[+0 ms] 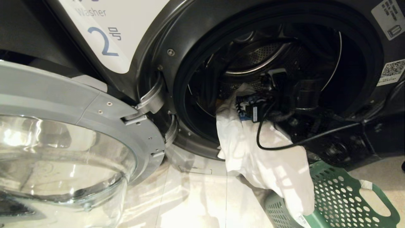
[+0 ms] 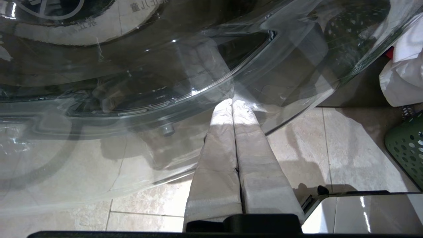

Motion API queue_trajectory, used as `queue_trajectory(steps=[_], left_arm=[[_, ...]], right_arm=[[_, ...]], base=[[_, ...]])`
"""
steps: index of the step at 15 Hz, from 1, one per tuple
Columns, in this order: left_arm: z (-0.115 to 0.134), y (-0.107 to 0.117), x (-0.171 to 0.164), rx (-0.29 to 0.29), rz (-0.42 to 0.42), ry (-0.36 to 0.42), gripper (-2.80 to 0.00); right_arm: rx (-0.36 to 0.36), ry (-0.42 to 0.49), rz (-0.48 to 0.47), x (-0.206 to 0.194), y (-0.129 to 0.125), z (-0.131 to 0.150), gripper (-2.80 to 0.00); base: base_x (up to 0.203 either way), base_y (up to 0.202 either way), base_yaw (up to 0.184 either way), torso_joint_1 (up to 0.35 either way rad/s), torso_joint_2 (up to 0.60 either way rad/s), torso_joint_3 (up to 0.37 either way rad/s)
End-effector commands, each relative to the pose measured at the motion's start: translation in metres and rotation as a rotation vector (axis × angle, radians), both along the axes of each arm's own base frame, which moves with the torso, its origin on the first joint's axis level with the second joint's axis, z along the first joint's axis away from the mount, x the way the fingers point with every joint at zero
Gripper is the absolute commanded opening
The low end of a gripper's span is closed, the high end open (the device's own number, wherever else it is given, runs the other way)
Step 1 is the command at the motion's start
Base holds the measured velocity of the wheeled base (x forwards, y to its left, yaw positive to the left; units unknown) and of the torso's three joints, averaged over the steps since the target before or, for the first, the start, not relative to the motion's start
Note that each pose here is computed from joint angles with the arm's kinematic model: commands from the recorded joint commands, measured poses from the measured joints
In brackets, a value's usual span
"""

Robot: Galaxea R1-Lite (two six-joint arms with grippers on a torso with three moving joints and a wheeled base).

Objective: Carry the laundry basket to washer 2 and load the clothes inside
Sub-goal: Place the clothes into the washing machine

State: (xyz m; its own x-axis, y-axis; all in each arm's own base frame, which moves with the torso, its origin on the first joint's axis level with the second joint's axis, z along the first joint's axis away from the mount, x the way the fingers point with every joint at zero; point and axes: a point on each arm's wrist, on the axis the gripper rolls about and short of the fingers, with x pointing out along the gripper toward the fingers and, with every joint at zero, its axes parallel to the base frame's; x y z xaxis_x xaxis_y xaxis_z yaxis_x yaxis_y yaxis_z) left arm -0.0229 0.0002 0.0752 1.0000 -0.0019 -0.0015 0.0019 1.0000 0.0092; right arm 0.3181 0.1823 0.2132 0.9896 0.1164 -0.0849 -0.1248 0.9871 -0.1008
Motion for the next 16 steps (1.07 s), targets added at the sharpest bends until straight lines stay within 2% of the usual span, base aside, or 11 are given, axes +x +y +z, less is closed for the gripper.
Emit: queue_trajectory(steps=[1, 4, 5, 7, 12, 16], left_arm=[[0.0, 0.0, 0.0, 0.0, 0.0, 0.0, -2.8], [0.0, 0.0, 0.0, 0.0, 0.0, -0.001, -2.8], [0.0, 0.0, 0.0, 0.0, 0.0, -0.001, -2.8], [0.0, 0.0, 0.0, 0.0, 0.0, -0.001, -2.8], [0.0, 0.0, 0.0, 0.0, 0.0, 0.0, -2.8], [0.0, 0.0, 0.0, 0.0, 0.0, 0.0, -2.8]], right_arm=[[-0.005, 0.012, 0.06, -0.053, -0.009, 0.007, 0.0], [-0.063, 0.085, 0.186, -0.125, -0.011, -0.015, 0.0], [-0.091, 0.108, 0.181, -0.139, -0.013, -0.025, 0.0], [-0.162, 0.137, 0.069, -0.149, -0.02, -0.042, 0.0], [-0.335, 0.327, -0.118, -0.112, -0.026, -0.076, 0.0], [-0.309, 0.362, -0.174, -0.07, -0.012, -0.087, 0.0]], base=[[0.0, 0.0, 0.0, 0.0, 0.0, 0.0], [0.0, 0.0, 0.0, 0.0, 0.0, 0.0], [0.0, 0.0, 0.0, 0.0, 0.0, 0.0], [0.0, 0.0, 0.0, 0.0, 0.0, 0.0], [0.0, 0.0, 0.0, 0.0, 0.0, 0.0], [0.0, 0.0, 0.0, 0.0, 0.0, 0.0]])
